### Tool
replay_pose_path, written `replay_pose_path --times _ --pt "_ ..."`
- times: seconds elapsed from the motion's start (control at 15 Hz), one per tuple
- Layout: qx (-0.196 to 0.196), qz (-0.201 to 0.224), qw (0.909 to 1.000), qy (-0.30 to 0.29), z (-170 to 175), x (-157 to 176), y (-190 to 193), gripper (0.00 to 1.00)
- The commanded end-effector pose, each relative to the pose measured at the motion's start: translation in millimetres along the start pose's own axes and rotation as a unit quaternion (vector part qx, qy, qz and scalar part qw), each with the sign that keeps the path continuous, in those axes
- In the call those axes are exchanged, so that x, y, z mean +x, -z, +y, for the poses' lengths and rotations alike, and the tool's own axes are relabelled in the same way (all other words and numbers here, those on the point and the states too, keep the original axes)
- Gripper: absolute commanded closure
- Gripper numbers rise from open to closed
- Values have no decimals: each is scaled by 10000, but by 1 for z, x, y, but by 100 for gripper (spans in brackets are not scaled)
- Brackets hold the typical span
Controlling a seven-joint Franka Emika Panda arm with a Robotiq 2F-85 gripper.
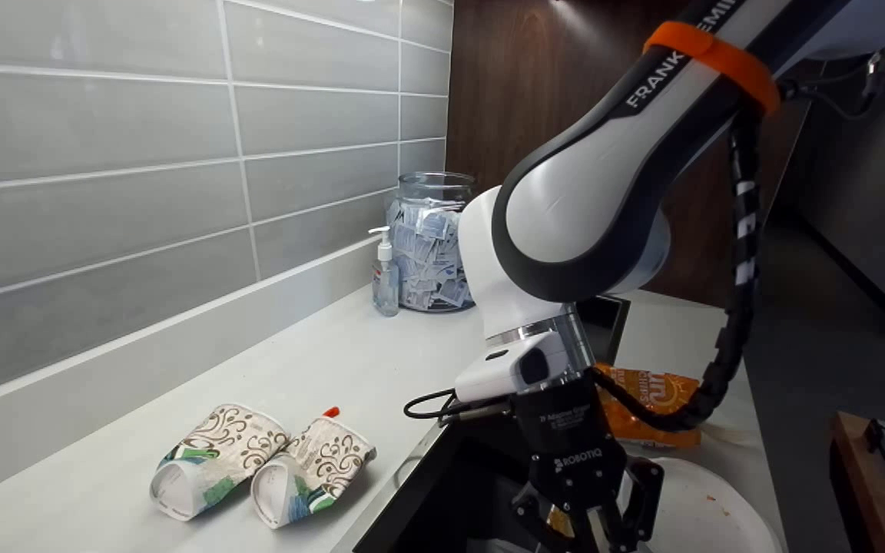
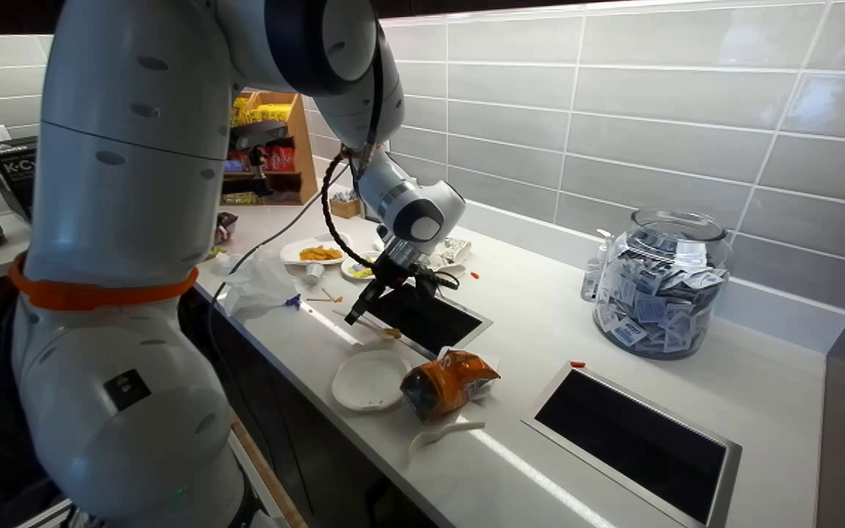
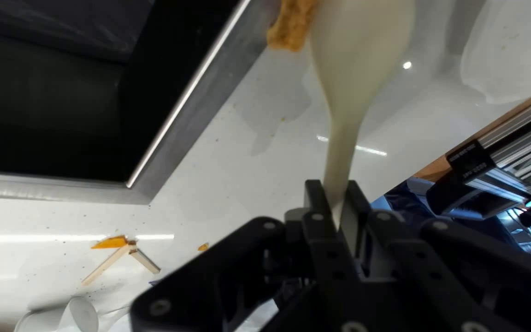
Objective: Use the white spoon to push the orange snacks on the counter into the trash chute.
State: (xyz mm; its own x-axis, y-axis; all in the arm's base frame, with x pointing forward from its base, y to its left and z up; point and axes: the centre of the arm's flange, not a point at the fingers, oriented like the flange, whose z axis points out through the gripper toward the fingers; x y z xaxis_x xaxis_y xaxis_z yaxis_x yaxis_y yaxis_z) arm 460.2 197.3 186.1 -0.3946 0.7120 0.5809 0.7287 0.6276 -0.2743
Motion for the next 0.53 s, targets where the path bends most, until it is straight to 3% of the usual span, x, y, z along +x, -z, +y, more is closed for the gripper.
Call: replay_pose_path --times 0.0,0.47 --pt "-7 -16 9998 203 2 1 5 97" --pt "-168 35 9981 584 6 -1 9 97"
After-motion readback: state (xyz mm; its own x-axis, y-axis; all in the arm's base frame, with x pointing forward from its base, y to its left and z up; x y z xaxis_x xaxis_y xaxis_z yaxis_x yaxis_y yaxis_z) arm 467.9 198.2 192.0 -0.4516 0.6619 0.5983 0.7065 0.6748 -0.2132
